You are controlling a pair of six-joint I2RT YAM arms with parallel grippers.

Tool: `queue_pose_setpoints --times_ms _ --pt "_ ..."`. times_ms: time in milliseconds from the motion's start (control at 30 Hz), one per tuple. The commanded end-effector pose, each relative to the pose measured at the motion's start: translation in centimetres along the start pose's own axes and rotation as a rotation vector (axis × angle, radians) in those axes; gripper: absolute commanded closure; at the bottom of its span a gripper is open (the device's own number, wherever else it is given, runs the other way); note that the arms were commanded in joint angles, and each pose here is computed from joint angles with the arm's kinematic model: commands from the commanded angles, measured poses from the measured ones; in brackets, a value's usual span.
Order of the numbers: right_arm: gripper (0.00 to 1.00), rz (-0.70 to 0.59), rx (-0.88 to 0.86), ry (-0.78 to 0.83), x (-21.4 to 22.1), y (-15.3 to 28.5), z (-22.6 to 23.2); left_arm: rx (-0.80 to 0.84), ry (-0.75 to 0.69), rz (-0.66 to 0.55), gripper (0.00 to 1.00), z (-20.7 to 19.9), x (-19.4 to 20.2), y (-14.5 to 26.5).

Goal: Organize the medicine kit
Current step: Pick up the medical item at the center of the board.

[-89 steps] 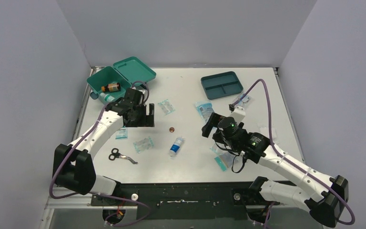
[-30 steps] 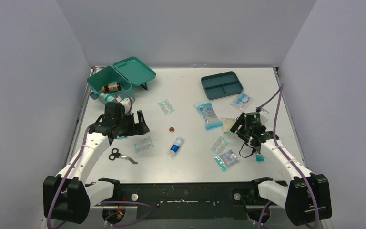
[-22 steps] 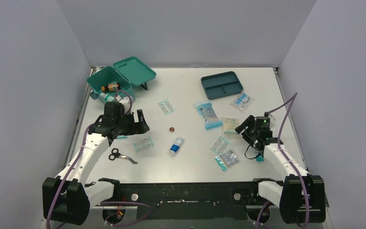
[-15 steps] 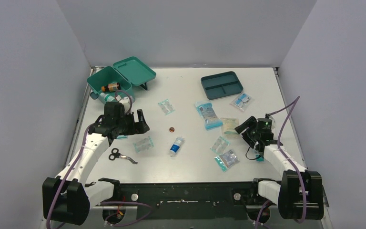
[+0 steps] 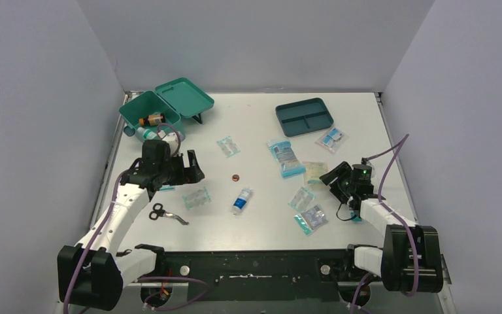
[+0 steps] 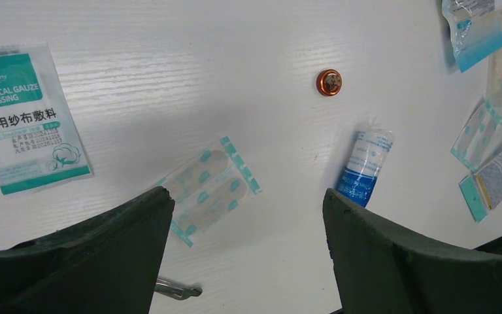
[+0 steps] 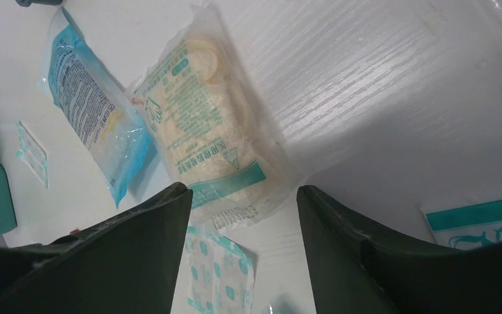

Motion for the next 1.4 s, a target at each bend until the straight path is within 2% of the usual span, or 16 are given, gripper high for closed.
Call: queue_pose_setpoints --times_ms 0,267,433,533,833,1033,1367 --pt "0.40 -0.034 -0.032 0.016 -0.6 -0.4 0.3 0.027 -0.030 -0.064 0.18 -0.7 -1.1 0.6" --pt "0.42 -0.023 -0.029 0.028 -0.3 -1.2 -0.1 0.014 -0.034 -0.080 0.18 -0.6 -1.4 0.9" --pt "0.48 -0.024 -0.028 0.026 0.0 -1.6 -0.4 0.007 -0.034 -0.086 0.18 -0.5 -1.3 1.0" --pt "0.58 -0.034 -0.016 0.036 -0.1 -1.7 -0.6 0.007 -0.036 -0.097 0.17 -0.5 -1.5 1.2" --pt "1.00 -0.116 -0.078 0.099 -2.1 -0.5 0.9 0.004 -0.039 -0.115 0.15 -0.6 -1.5 1.6" --pt "1.00 -0.183 -0.125 0.136 -4.0 1.8 2.7 -0.002 -0.038 -0.129 0.13 -0.7 -1.9 2.1" --pt "1.00 -0.213 -0.148 0.160 -6.3 6.2 5.2 0.057 -0.011 -0.094 0.14 -1.6 -1.8 1.4"
Point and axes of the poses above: each gripper's point midway between its finger pads, its own y axis back along the fingers, its own z axis along the line the jaws close on, x = y × z, the point moved 5 cm from there along y, back along the fingers, and after that the axes turned 10 degrees about y, right-handed, at the moved point
